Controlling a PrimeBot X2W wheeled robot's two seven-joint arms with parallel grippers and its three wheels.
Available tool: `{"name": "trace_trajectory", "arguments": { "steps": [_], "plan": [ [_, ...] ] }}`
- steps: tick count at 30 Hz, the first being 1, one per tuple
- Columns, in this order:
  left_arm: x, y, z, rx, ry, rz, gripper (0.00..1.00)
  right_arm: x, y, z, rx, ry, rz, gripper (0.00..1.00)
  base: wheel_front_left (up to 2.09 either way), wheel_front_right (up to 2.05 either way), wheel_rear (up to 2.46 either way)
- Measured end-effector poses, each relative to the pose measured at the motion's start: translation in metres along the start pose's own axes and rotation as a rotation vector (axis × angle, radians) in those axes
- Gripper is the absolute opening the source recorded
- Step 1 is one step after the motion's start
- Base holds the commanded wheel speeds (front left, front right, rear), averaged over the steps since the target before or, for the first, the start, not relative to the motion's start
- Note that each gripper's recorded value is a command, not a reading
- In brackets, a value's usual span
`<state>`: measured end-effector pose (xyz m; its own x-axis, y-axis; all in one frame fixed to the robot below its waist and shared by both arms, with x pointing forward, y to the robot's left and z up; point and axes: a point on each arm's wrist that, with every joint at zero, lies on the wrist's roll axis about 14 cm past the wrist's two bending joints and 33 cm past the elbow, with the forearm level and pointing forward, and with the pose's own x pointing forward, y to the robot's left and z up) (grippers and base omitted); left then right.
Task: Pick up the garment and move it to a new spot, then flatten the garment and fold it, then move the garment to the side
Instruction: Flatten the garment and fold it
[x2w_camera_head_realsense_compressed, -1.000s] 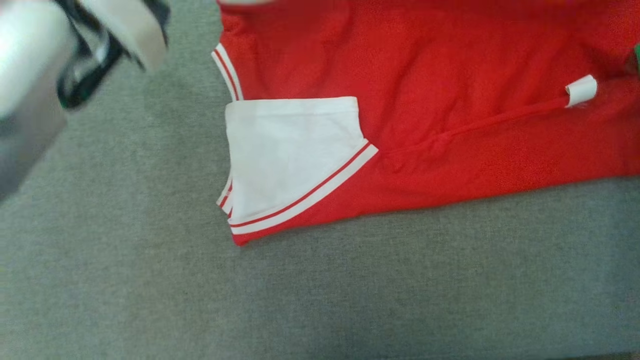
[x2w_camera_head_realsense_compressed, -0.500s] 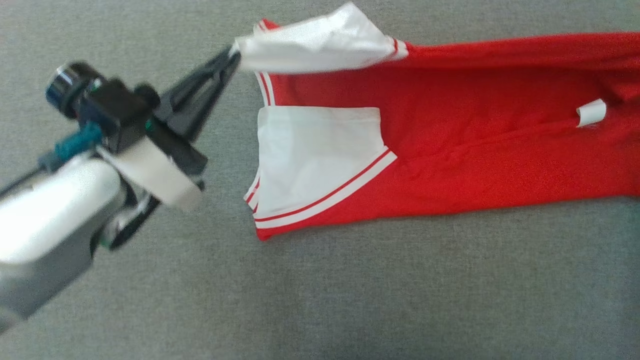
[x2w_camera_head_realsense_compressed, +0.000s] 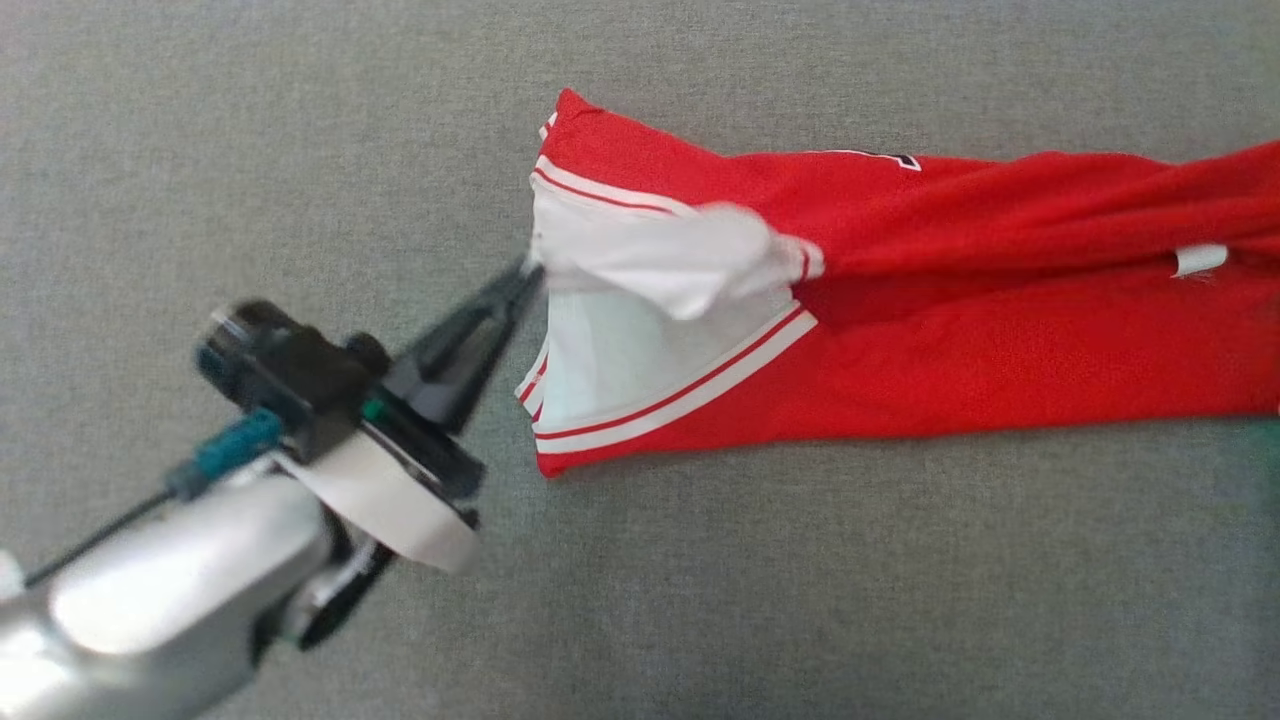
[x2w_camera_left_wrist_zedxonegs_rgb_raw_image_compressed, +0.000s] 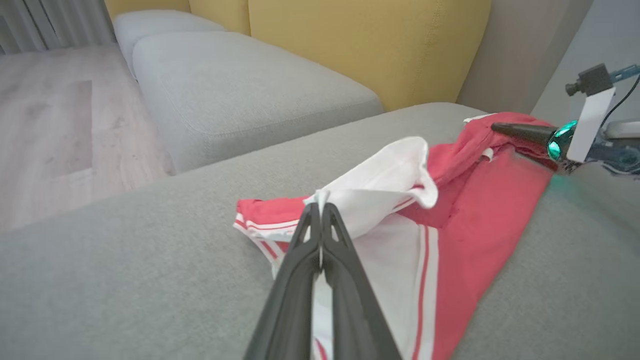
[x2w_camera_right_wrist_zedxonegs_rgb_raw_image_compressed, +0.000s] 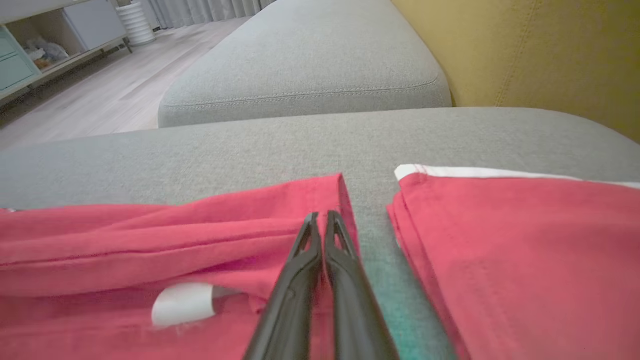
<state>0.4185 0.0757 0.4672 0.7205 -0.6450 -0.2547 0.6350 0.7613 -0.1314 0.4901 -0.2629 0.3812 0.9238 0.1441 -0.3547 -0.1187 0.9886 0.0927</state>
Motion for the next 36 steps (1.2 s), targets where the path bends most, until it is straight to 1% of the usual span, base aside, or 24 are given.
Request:
{"name": "trace_trajectory", "arguments": {
  "steps": [2, 3, 4, 5, 7, 10, 14, 17, 22, 26, 30, 33, 36],
  "plan": [
    [0.002, -0.009, -0.011, -0.045, 0.013, -0.009, 0.01, -0.004, -0.004, -0.003, -0.003, 0.0, -0.015, 1.0, 0.0, 0.0, 0.0],
    [0.002, -0.012, -0.017, -0.059, 0.025, -0.011, 0.24, -0.006, -0.006, -0.003, -0.006, -0.001, -0.024, 1.0, 0.0, 0.0, 0.0],
    [0.002, -0.014, -0.023, -0.07, 0.037, -0.009, 0.56, -0.009, -0.009, -0.002, -0.002, -0.007, -0.037, 1.0, 0.0, 0.0, 0.0],
    [0.002, -0.017, -0.028, -0.08, 0.041, -0.004, 1.0, -0.012, -0.012, -0.001, 0.007, -0.015, -0.051, 1.0, 0.0, 0.0, 0.0],
    [0.001, -0.02, -0.034, -0.091, 0.046, 0.01, 1.0, -0.02, -0.017, -0.001, 0.011, -0.03, -0.072, 1.0, 0.0, 0.0, 0.0],
    [0.0, -0.021, -0.038, -0.067, 0.035, 0.066, 1.0, -0.037, -0.016, -0.007, 0.023, -0.031, -0.092, 1.0, 0.0, 0.0, 0.0],
    [-0.002, -0.01, -0.014, -0.007, -0.089, 0.237, 1.0, -0.055, 0.002, -0.014, 0.103, -0.057, -0.094, 1.0, 0.0, 0.0, 0.0],
    [-0.012, -0.008, -0.004, 0.022, -0.161, 0.356, 1.0, -0.059, 0.009, -0.004, 0.16, -0.11, -0.109, 1.0, 0.0, 0.0, 0.0],
    [-0.039, -0.016, -0.003, 0.05, -0.224, 0.498, 1.0, -0.054, 0.005, 0.011, 0.152, -0.143, -0.142, 1.0, 0.0, 0.0, 0.0],
    [-0.055, -0.021, 0.003, 0.07, -0.267, 0.562, 1.0, -0.033, 0.0, 0.023, 0.124, -0.107, -0.169, 1.0, 0.0, 0.0, 0.0],
    [-0.064, -0.024, 0.004, 0.081, -0.281, 0.578, 1.0, -0.014, -0.003, 0.032, 0.098, -0.064, -0.188, 1.0, 0.0, 0.0, 0.0],
    [-0.071, -0.025, 0.005, 0.085, -0.293, 0.597, 1.0, -0.003, -0.001, 0.028, 0.062, 0.009, -0.194, 1.0, 0.0, 0.0, 0.0],
    [-0.077, -0.023, 0.007, 0.088, -0.304, 0.615, 1.0, -0.001, -0.003, 0.018, 0.033, 0.084, -0.202, 1.0, 0.0, 0.0, 0.0]
  ]
}}
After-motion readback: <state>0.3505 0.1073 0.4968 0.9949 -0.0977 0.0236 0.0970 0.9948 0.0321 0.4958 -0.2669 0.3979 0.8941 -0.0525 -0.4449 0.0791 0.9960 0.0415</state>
